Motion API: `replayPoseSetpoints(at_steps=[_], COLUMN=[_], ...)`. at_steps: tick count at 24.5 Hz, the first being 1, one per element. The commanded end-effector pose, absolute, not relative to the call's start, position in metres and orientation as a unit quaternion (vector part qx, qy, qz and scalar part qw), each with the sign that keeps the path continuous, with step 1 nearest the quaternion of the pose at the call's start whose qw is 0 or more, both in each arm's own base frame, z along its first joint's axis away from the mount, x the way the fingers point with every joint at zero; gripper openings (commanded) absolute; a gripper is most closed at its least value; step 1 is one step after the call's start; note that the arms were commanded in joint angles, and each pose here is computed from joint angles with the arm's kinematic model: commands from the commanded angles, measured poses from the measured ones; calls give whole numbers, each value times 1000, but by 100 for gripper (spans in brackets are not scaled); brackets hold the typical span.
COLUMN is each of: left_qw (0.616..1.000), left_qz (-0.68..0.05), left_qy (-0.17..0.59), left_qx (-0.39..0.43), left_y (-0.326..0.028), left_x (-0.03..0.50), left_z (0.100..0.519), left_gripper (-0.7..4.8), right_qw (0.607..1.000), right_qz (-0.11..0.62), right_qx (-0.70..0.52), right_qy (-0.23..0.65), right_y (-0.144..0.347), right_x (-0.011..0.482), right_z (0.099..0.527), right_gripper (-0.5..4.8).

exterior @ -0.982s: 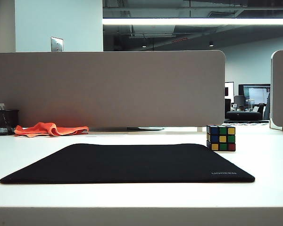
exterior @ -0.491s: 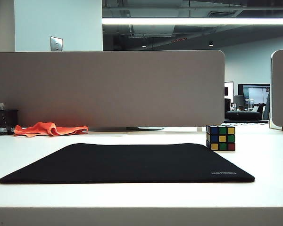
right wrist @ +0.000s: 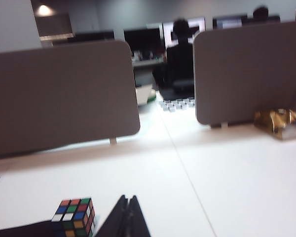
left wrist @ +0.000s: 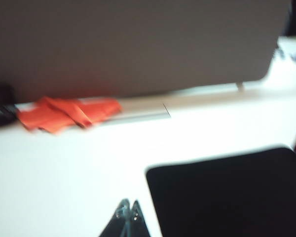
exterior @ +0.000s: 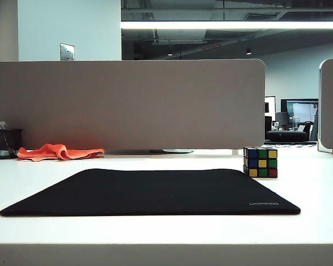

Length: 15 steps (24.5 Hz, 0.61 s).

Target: Pick up the cube on the right side of the mouse pad, then place it in the center of the mouse pad.

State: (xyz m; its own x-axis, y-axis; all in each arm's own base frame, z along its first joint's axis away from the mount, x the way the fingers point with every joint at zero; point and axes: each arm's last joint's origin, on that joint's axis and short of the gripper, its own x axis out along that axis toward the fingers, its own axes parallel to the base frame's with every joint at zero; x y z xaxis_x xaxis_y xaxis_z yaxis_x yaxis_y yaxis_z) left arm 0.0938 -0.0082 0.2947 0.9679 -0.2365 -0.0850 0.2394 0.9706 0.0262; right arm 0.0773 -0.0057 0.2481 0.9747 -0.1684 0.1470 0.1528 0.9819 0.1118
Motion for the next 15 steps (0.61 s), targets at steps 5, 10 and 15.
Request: replayPoseSetpoints(at_steps=[5,10,15], left_qw=[972,966,966], left_qz=[-219,-245,-244], left_qy=[84,76,86], left_qx=[-9,13,8], left_y=[-16,-24,-28], left_x=[131,136,140], left_z=[320,321,319], left_gripper=[-6,-6,-6], right_qw=[998,998,993], right_qz=[10,21,69], right_qx=[57,55,54], right_qy=[-37,32,76], right_y=[0,0,8], right_x=[87,105,130], right_z=[285,311,347], right_gripper=[-9,-9,-9])
